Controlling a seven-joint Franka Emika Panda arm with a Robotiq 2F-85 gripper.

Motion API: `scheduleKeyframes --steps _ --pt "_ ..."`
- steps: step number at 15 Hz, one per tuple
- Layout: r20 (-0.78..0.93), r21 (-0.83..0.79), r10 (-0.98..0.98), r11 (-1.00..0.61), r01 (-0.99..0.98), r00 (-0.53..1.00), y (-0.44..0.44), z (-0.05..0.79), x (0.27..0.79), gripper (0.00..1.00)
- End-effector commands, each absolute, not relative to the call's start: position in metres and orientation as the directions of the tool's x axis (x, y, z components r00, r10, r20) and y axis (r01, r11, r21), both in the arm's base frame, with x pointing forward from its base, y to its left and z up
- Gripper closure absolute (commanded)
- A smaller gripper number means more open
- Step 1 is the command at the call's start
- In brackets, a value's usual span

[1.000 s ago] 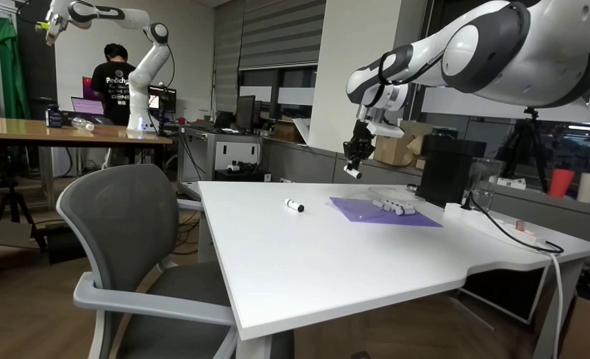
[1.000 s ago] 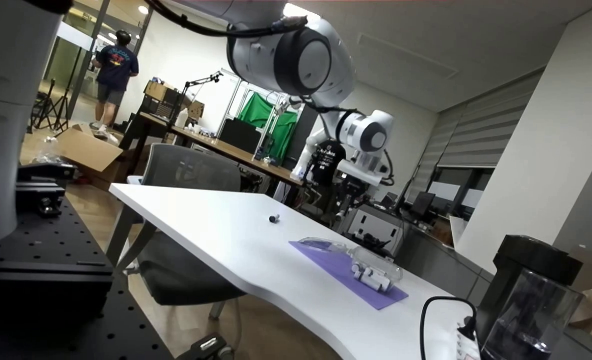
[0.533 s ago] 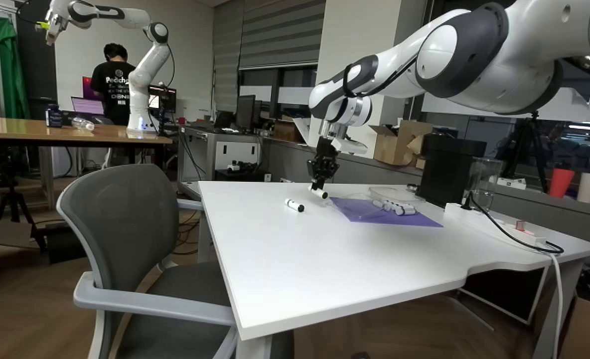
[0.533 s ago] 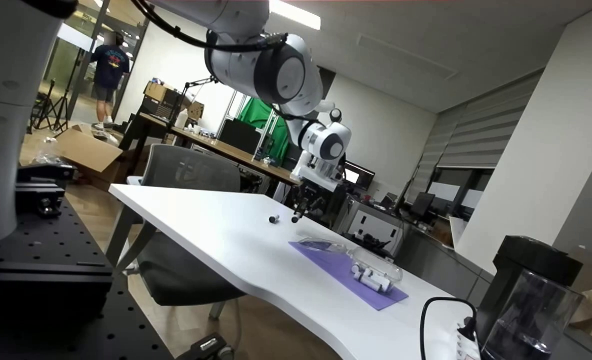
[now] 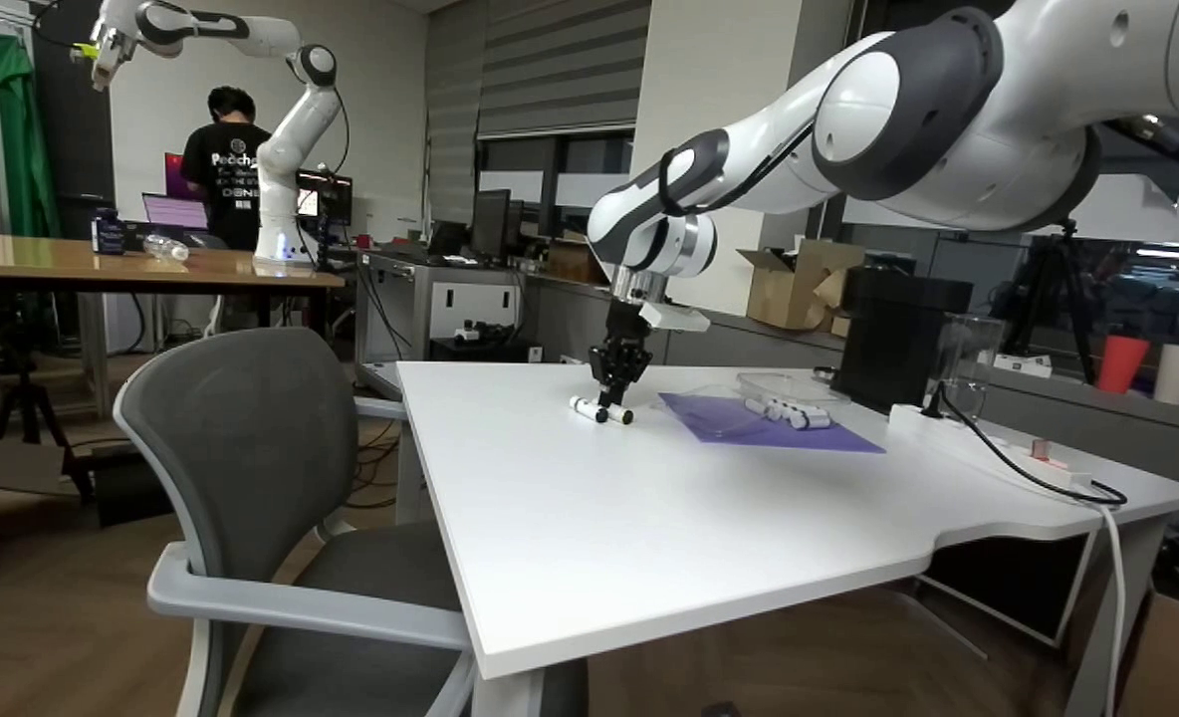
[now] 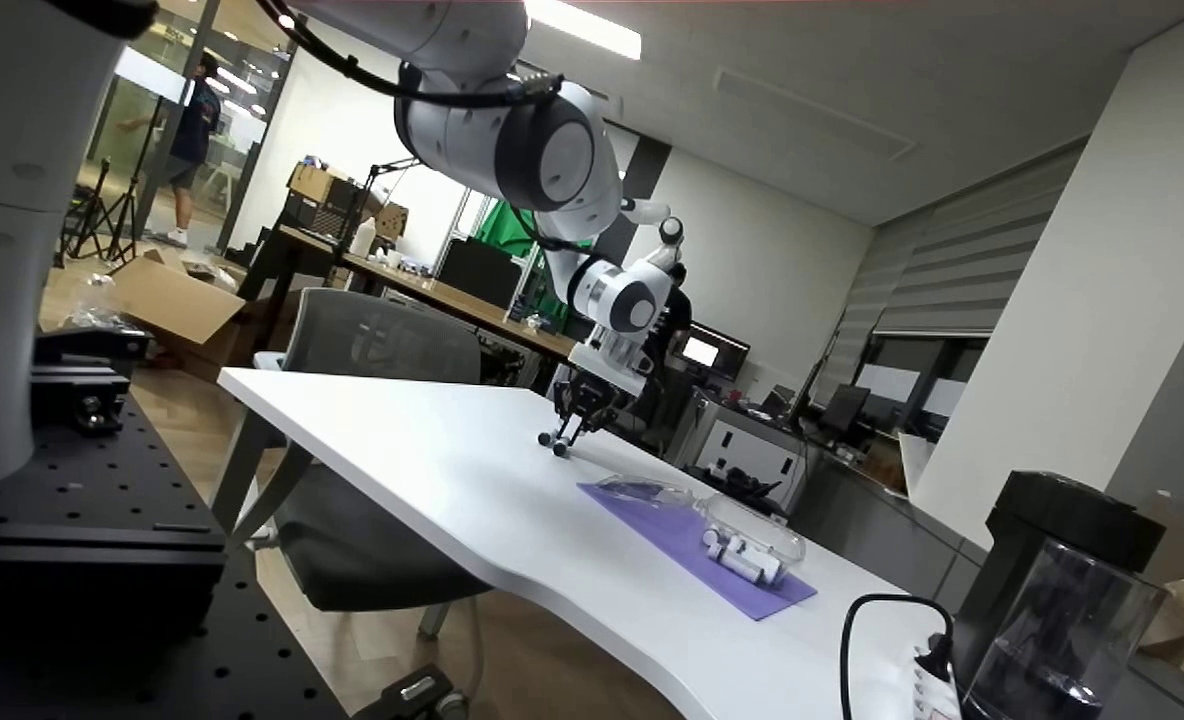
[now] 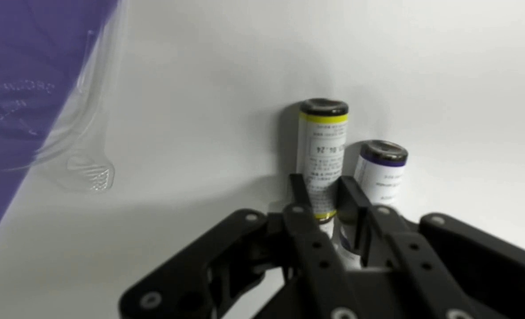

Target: Take three bottles from the container and put them on the table

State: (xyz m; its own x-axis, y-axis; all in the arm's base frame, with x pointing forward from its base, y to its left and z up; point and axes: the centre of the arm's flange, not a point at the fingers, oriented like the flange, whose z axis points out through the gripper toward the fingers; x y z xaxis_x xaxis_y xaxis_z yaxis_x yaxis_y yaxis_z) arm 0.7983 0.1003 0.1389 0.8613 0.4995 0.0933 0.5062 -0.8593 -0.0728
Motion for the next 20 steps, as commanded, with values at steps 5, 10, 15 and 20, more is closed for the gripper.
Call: scheduleKeyframes --steps 5,10,15,20 --pt "0.134 -0.065 0.506 -0.853 0.518 0.852 0.099 0.153 0.783 0.46" --pt "0.147 -0.021 0.416 -0.906 0.424 0.897 0.053 0.219 0.805 0.11" --pt "0.184 0.049 0.227 -0.974 0.222 0.956 -0.082 0.269 0.825 0.0" --pt "0.099 0.062 0.168 -0.985 0.162 0.981 -0.213 0.273 0.825 0.01"
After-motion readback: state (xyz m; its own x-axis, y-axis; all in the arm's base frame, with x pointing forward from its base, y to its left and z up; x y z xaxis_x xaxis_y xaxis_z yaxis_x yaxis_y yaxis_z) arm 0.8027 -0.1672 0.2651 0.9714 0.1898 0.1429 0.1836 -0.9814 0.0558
